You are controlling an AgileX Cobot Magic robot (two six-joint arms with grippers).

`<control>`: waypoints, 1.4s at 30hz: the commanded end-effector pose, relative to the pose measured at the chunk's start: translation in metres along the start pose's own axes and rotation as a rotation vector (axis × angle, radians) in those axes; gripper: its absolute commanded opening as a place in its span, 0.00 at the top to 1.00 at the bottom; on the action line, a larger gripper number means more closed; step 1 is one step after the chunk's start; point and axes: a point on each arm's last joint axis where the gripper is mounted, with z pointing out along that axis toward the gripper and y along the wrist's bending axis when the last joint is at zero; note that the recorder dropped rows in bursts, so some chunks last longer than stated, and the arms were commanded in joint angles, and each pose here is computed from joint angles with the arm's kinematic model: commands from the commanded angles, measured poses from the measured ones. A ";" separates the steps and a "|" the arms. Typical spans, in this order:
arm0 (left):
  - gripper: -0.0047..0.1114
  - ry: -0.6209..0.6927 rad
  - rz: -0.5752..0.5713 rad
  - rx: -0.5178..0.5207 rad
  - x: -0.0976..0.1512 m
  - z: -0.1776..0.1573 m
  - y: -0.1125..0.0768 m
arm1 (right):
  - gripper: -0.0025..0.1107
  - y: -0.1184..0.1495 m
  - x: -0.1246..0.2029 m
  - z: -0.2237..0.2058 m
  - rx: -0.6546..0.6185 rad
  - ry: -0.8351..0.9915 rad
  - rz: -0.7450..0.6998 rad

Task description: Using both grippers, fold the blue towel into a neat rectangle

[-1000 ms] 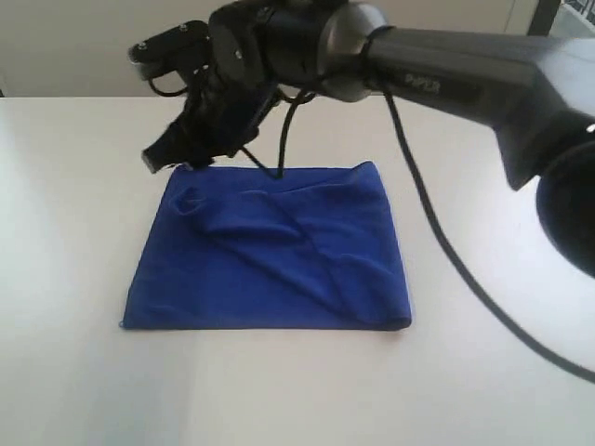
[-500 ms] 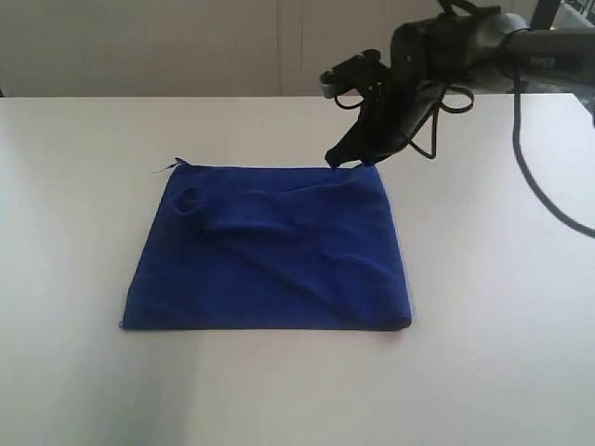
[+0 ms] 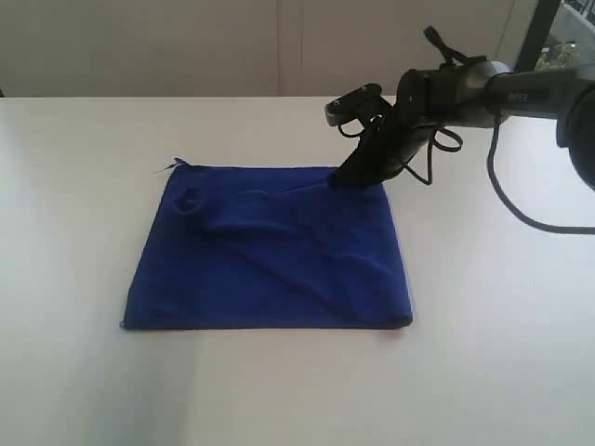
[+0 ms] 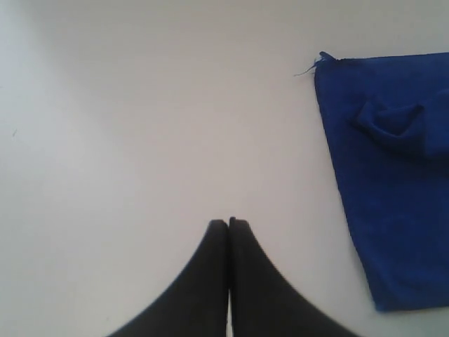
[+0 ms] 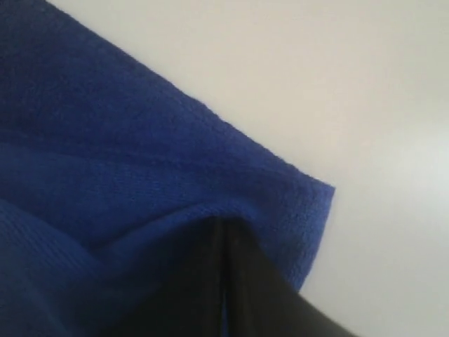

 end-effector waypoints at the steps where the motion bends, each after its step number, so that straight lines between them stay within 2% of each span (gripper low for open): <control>1: 0.96 0.003 -0.020 0.005 0.002 -0.001 0.000 | 0.98 -0.015 0.014 0.008 0.007 0.051 0.083; 3: 0.96 0.003 -0.020 0.005 0.002 -0.001 0.000 | 0.98 -0.027 0.021 0.006 0.017 0.082 0.170; 4: 0.96 0.003 -0.020 0.005 0.002 -0.001 0.000 | 0.98 -0.043 0.031 0.002 0.031 0.143 0.255; 8: 0.96 0.003 -0.020 0.005 0.002 -0.001 0.000 | 0.98 -0.067 0.059 -0.010 0.009 0.336 0.352; 15: 0.96 0.003 -0.020 0.005 0.002 -0.001 0.000 | 0.98 -0.061 0.091 -0.039 0.053 0.474 0.366; 19: 0.96 0.003 -0.020 0.005 0.002 -0.001 0.000 | 0.98 -0.043 0.117 -0.063 0.065 0.440 0.368; 24: 0.96 0.003 -0.020 0.005 0.002 -0.001 0.000 | 0.98 -0.011 0.136 -0.107 0.090 0.294 0.362; 28: 0.96 0.003 -0.020 0.005 0.002 -0.001 0.000 | 0.98 -0.005 0.118 -0.134 0.109 0.156 0.331; 30: 0.96 0.003 -0.020 0.005 0.002 -0.001 0.000 | 0.98 0.007 0.094 -0.152 0.110 0.026 0.279; 33: 0.96 0.003 -0.020 0.005 0.002 -0.001 0.000 | 0.98 0.038 0.072 -0.159 0.069 -0.054 0.189; 35: 0.96 0.003 -0.020 0.005 0.002 -0.001 0.000 | 0.98 0.082 0.056 -0.153 0.003 -0.105 0.050; 37: 0.96 0.003 -0.020 0.005 0.002 -0.001 0.000 | 0.98 0.109 0.048 -0.143 -0.039 -0.080 -0.045; 42: 0.96 0.003 -0.020 0.005 0.002 -0.001 0.000 | 0.98 0.148 0.031 -0.104 -0.093 0.009 -0.132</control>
